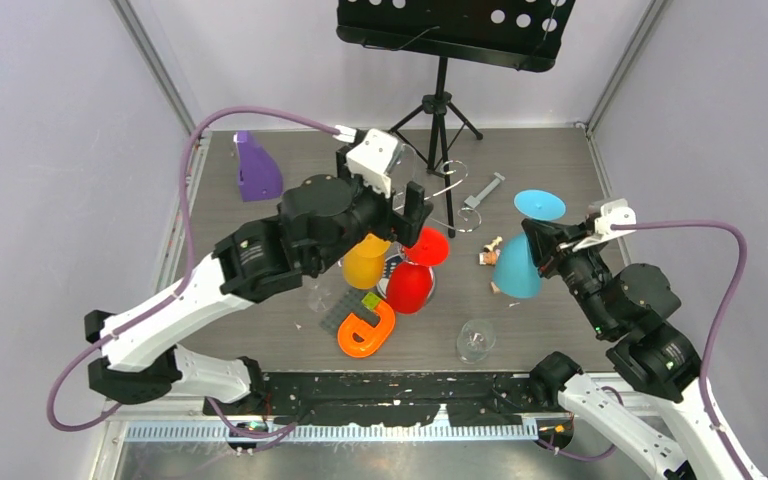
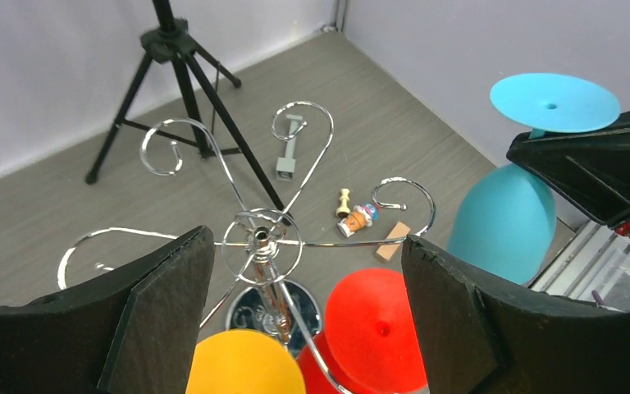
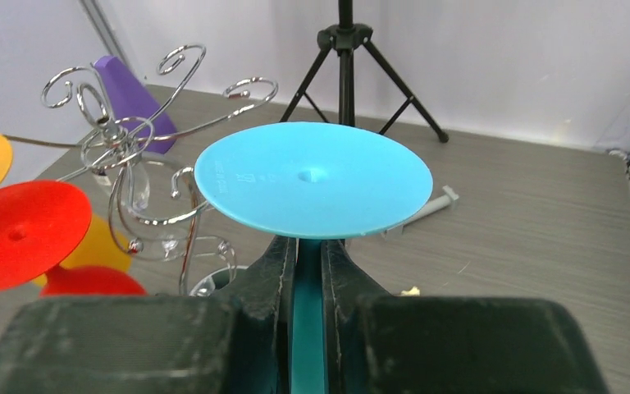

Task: Place the wine glass upside down on the wine glass rack
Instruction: Turn the wine glass upside down at the wine rack.

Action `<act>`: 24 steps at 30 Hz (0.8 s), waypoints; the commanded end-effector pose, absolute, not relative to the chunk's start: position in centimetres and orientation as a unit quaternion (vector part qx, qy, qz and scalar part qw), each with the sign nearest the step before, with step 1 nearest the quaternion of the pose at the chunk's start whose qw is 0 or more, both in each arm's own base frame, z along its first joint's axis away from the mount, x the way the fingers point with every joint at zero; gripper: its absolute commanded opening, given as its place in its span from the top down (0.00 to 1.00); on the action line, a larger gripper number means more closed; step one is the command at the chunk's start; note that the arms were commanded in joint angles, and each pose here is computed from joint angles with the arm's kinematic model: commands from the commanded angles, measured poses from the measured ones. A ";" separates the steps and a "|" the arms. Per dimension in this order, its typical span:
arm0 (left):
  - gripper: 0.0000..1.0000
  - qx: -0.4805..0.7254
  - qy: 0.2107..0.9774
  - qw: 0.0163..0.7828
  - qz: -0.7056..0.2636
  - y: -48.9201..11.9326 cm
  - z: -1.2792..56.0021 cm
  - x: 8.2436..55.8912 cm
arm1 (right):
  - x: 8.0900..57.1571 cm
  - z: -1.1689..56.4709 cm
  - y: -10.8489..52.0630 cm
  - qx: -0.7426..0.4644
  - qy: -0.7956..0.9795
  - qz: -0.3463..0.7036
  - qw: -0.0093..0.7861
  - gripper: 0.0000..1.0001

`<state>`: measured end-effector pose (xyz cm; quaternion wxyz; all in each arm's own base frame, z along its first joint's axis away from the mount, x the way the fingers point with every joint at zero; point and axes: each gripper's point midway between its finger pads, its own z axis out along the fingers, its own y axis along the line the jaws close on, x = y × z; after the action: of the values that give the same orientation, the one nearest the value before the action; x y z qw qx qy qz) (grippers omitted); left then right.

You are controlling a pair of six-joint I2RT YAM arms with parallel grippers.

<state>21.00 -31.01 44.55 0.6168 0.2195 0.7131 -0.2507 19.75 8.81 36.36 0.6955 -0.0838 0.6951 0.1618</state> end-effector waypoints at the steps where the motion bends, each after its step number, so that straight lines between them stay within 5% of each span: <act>1: 0.16 0.199 0.731 0.579 -0.303 -32.8 43.4 21.8 | 21.3 39.7 8.8 -0.074 0.645 0.148 0.746 0.95; 24: 0.44 0.199 0.760 0.546 -0.291 -33.9 38.3 25.4 | 24.1 36.9 13.1 -0.198 0.655 0.171 0.709 0.95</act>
<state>25.30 -33.55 37.53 0.5352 0.2043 0.7725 -0.2740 23.93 11.88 35.84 0.6998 -0.1654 0.6806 0.1401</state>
